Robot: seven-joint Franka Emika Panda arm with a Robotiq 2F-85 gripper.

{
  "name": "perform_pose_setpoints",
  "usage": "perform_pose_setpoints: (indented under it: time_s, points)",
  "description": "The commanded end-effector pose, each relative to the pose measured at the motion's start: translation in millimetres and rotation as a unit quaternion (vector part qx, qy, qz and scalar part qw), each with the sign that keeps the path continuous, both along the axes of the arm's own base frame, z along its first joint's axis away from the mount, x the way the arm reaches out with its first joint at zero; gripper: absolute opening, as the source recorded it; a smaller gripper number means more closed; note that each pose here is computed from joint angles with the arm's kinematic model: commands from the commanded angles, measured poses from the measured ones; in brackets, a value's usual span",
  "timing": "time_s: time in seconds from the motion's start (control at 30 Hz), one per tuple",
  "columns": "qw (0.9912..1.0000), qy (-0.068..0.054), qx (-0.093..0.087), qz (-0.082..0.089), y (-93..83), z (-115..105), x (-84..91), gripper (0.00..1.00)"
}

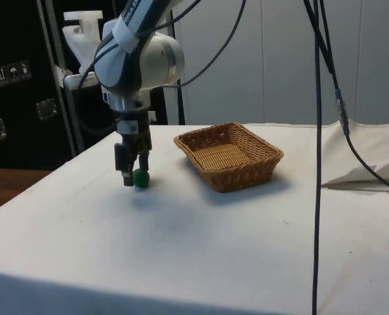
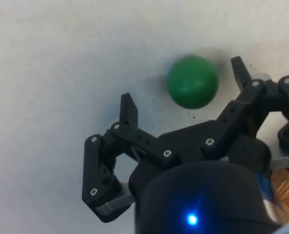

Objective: Pick up the ball and place it into the basket.

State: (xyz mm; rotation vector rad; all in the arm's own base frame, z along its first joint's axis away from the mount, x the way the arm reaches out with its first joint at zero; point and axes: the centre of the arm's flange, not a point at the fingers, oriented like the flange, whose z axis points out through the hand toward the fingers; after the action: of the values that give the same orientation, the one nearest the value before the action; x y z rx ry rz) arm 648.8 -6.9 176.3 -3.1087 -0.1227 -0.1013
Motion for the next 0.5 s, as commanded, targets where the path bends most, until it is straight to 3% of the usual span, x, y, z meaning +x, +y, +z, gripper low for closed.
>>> perform_pose_setpoints:
  time_s: [0.0,0.3,0.4,0.43,0.47]
  points:
    - [1.0,0.0,0.001,0.0,-0.5,-0.3,-0.5,1.0]
    - [1.0,0.0,0.0,-0.001,-0.8,-0.3,-0.3,0.97]
    - [1.0,0.0,0.0,0.0,-0.1,-0.4,-0.4,0.73]
    - [1.0,0.0,0.0,-0.001,-0.8,-0.4,-0.4,0.73]
    - [1.0,0.0,0.0,-0.001,-0.8,-0.4,-0.4,0.51]
